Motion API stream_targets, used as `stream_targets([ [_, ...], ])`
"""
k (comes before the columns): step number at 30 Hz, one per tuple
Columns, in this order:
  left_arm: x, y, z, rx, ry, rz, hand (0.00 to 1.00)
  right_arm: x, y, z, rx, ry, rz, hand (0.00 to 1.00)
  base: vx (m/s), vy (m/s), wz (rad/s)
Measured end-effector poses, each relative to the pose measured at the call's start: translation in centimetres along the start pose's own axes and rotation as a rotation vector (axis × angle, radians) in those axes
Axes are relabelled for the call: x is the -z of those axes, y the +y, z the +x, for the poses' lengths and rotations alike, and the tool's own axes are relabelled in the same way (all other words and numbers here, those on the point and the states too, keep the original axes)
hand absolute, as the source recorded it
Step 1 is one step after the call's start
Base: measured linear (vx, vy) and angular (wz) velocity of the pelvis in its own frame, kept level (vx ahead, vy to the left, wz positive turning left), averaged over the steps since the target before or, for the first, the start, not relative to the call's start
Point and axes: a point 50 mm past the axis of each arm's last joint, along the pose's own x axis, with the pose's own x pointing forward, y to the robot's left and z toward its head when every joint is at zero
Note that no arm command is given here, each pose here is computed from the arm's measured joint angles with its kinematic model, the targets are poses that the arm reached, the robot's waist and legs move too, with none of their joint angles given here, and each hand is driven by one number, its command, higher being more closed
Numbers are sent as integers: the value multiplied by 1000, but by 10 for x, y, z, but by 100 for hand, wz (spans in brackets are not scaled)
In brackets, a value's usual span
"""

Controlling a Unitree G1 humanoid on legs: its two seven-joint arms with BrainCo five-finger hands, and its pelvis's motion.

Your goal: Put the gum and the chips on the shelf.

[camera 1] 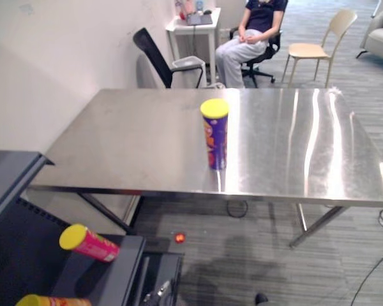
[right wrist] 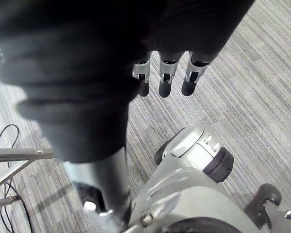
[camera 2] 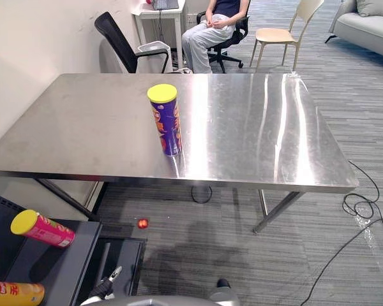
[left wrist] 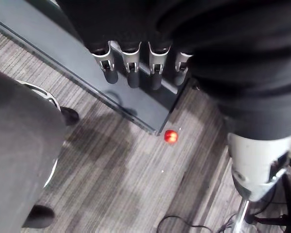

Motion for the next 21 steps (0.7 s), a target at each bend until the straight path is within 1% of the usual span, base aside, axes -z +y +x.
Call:
stream_targets([
  [4, -1, 0, 0, 0, -2, -2, 0, 0, -5, 1, 29, 10, 103, 0, -36, -53, 2],
  [6, -1, 2, 0, -8, -2, -9, 0, -9, -12, 3, 67, -11, 214, 0, -97, -68, -2],
  [9, 0, 5, 0, -21, -1, -44, 0, -25, -33, 4, 156, -66, 417, 0, -81, -48, -10],
  [10, 0, 6, 0, -25, -1, -53, 0, -30, -38, 4, 175, -84, 451, 0, -67, -44, -21],
  [11, 1, 7, -1, -29, -1, -65, 0, -40, -47, 4, 202, -121, 504, 0, -39, -42, -24],
  [13, 4, 10, -1, -37, 6, -75, 0, -64, -76, 0, 286, -217, 640, 0, -1, -49, -19],
  [14, 5, 11, -2, -39, 9, -76, 0, -72, -83, -2, 305, -246, 676, 0, 44, -50, -17],
  [15, 7, 12, -2, -39, 14, -76, 0, -95, -100, -6, 341, -327, 736, 0, 71, -45, -15],
  [18, 9, 13, -3, -39, 19, -68, 0, -139, -115, -20, 368, -492, 765, 0, 88, -42, -8],
  [20, 8, 12, -3, -36, 13, -38, 0, -184, -119, -44, 364, -696, 754, 0, 69, -40, -11],
  [21, 8, 12, -3, -35, 13, -37, 0, -196, -118, -51, 358, -753, 751, 0, 42, -37, -15],
])
